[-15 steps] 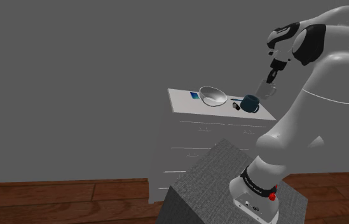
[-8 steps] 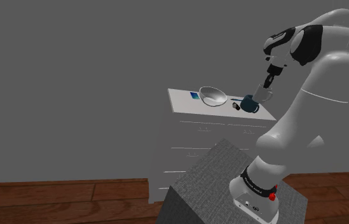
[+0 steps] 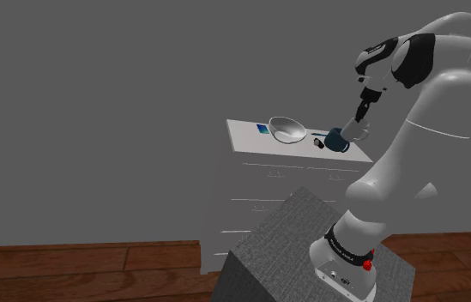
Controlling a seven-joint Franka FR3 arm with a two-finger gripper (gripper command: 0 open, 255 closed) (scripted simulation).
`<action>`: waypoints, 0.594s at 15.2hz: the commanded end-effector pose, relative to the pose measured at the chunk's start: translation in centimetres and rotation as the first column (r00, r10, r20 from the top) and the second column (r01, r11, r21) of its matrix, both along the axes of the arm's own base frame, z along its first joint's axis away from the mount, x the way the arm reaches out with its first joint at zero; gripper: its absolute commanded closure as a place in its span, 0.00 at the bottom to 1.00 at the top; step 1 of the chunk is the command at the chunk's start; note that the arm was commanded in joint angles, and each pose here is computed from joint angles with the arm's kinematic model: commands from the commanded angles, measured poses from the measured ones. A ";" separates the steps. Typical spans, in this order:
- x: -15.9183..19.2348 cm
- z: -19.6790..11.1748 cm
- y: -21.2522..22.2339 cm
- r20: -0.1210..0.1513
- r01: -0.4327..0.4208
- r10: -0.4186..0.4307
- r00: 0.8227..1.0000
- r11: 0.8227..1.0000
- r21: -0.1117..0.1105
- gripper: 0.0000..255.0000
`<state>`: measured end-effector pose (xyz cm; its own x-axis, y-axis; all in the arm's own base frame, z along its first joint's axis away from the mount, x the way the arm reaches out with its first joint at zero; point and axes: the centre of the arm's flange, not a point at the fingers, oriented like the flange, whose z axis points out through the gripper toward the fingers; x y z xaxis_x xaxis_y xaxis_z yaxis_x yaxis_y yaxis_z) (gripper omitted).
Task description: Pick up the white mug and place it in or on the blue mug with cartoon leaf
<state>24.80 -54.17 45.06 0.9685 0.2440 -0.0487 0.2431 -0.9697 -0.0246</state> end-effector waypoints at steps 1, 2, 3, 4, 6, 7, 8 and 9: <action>0.0 0.0 0.0 0.000 0.000 0.000 1.000 1.000 0.000 0.00; 0.0 0.0 0.0 0.000 0.000 0.000 1.000 1.000 0.000 0.00; 0.0 0.0 0.0 0.000 0.000 0.000 1.000 1.000 0.000 0.00; 0.0 0.0 0.0 0.000 0.000 0.000 1.000 1.000 0.000 0.00; 0.2 2.6 0.0 0.000 0.000 0.000 1.000 1.000 0.000 0.00; 0.2 3.9 0.0 0.000 0.000 0.000 1.000 1.000 0.000 0.00; 0.3 5.0 0.0 0.000 0.000 0.000 1.000 1.000 0.000 0.00; 0.3 5.0 0.0 0.000 0.000 0.000 1.000 1.000 0.000 0.00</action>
<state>25.03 -54.21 49.55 0.9685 0.2441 -0.0484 0.2432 -0.9697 -0.0234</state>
